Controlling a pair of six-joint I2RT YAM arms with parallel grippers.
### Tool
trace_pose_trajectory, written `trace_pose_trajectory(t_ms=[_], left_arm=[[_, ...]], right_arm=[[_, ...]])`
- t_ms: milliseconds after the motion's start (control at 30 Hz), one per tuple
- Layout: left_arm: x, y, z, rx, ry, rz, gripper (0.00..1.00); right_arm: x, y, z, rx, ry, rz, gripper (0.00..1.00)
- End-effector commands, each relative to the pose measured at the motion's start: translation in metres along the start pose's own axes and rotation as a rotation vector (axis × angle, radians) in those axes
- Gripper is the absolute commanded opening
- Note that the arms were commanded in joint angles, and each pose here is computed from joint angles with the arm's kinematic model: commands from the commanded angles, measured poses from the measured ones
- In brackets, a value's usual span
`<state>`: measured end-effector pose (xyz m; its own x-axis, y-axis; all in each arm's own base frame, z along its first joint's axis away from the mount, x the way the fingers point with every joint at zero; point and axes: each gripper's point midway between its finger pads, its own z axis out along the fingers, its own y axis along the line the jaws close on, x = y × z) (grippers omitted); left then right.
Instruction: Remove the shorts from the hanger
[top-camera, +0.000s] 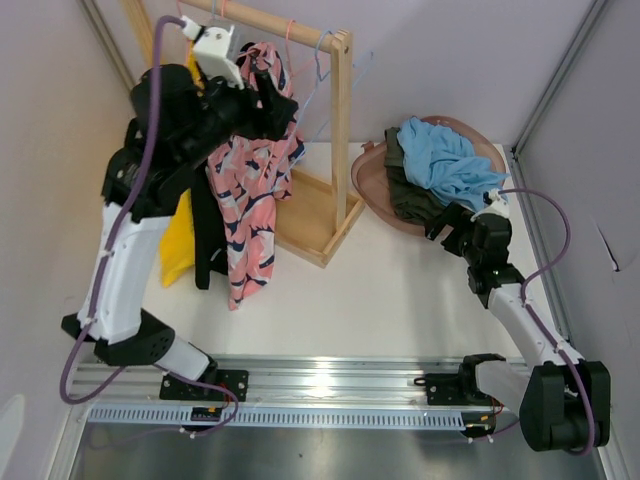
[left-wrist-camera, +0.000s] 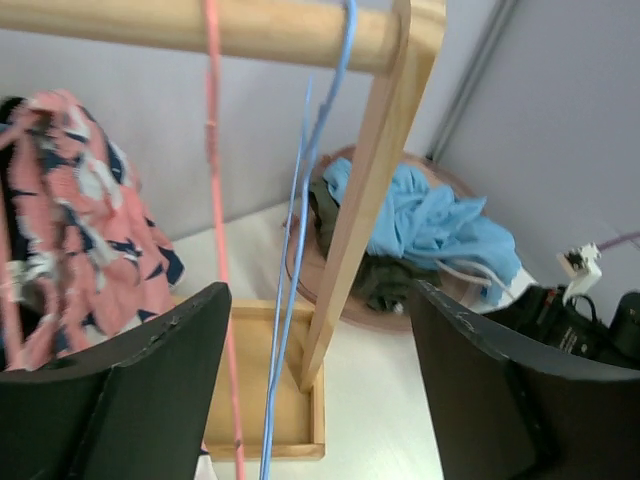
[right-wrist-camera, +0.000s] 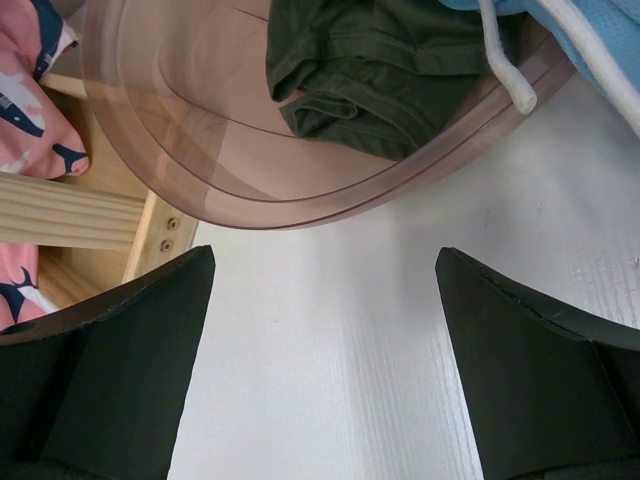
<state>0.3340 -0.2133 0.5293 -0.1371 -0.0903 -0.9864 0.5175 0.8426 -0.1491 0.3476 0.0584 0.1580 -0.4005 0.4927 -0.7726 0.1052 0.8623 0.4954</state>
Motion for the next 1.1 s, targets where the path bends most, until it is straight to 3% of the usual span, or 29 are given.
trace_pose_trajectory(t_ms=[0,267,500,633,1067], left_arm=[[-0.035,0.022,-0.042,-0.129,-0.106,0.074,0.79],[-0.048,0.089,-0.038,-0.290,-0.131,0.055,0.74],[-0.029,0.147,-0.003,-0.383,-0.068,0.001,0.58],[-0.011,0.160,0.026,-0.346,-0.020,-0.037,0.53],[0.012,0.175,0.054,-0.333,0.033,-0.077,0.48]], right_arm=[[-0.013,0.011,-0.010,-0.043,-0.048,0.016,0.99],[-0.010,0.010,-0.021,-0.043,-0.043,0.011,0.99],[-0.005,0.010,-0.028,-0.056,-0.044,0.008,0.99],[0.008,0.003,-0.027,-0.041,-0.020,0.014,0.99],[0.012,-0.003,-0.025,-0.024,-0.013,0.004,0.99]])
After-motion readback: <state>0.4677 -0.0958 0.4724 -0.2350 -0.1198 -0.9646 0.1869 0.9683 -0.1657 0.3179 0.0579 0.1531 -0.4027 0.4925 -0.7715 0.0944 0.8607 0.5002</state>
